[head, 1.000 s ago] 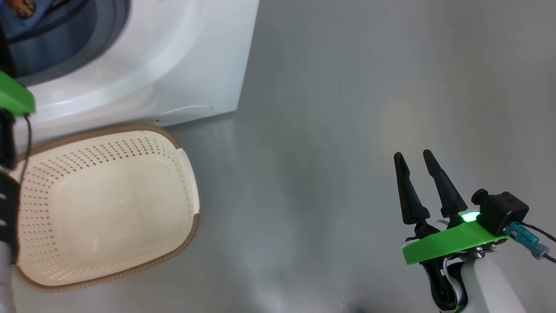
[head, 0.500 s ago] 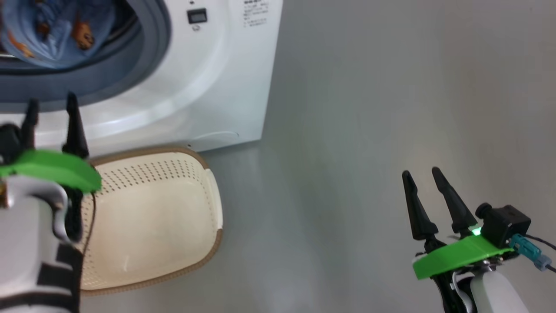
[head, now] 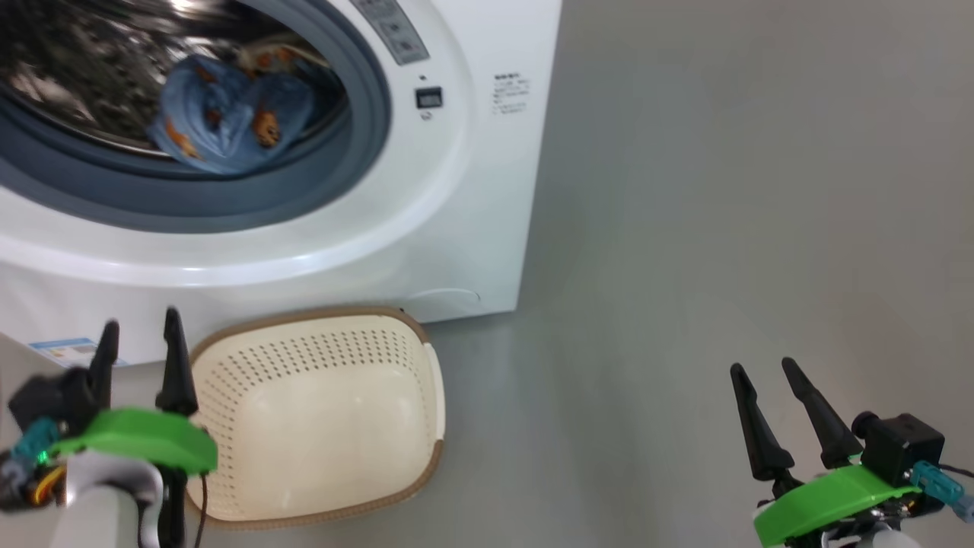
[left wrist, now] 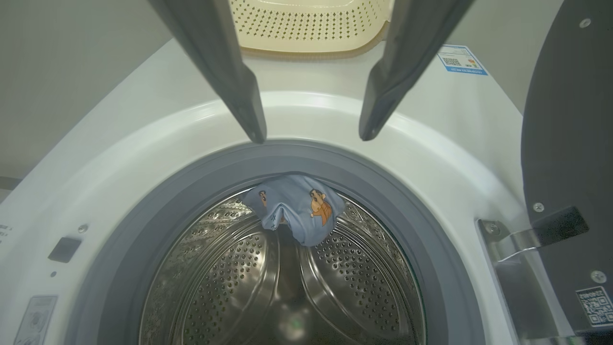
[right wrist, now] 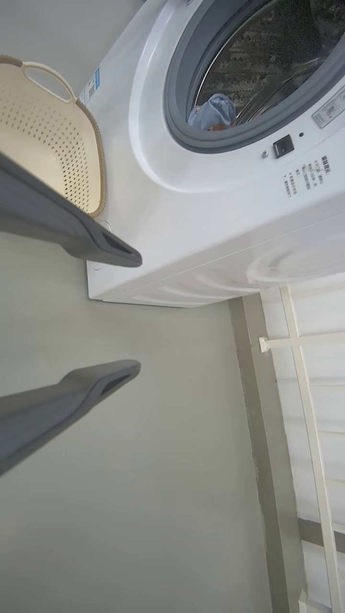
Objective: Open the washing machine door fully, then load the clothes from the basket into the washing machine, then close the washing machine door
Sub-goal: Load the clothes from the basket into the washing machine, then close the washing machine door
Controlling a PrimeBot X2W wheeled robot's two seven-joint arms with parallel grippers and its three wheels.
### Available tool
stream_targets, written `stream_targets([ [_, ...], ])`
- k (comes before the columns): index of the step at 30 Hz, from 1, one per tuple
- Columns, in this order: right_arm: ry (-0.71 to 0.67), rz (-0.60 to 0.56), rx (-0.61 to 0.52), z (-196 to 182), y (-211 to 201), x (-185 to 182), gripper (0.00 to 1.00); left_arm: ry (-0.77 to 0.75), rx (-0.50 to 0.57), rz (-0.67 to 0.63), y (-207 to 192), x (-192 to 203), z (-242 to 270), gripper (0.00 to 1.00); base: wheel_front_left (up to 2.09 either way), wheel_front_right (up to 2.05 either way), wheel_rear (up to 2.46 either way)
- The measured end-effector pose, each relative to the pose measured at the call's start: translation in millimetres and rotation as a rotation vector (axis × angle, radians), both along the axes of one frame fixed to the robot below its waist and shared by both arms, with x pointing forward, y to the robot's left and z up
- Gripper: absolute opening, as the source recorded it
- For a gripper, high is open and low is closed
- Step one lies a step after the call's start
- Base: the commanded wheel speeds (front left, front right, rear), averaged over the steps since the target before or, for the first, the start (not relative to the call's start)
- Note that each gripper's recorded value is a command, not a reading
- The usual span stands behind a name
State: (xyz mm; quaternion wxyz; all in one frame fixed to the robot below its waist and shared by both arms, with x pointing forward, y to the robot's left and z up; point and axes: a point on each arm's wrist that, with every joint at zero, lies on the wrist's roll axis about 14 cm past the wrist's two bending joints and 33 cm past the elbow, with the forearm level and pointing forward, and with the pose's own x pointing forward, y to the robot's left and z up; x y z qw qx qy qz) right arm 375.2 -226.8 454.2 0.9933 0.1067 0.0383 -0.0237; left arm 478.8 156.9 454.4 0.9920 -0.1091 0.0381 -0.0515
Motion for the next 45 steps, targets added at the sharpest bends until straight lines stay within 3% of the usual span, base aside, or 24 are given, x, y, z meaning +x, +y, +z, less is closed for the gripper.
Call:
stream_targets([
  [20,-0.044,0.032,-0.001,15,7,-29,1.0,-0.031,0.032,0.107,46,-109,14,1.0,0.0,0.0,0.0],
  [45,-0.054,0.039,0.001,18,9,-31,1.0,-0.04,0.034,0.119,50,-120,17,1.0,0.0,0.0,0.0],
])
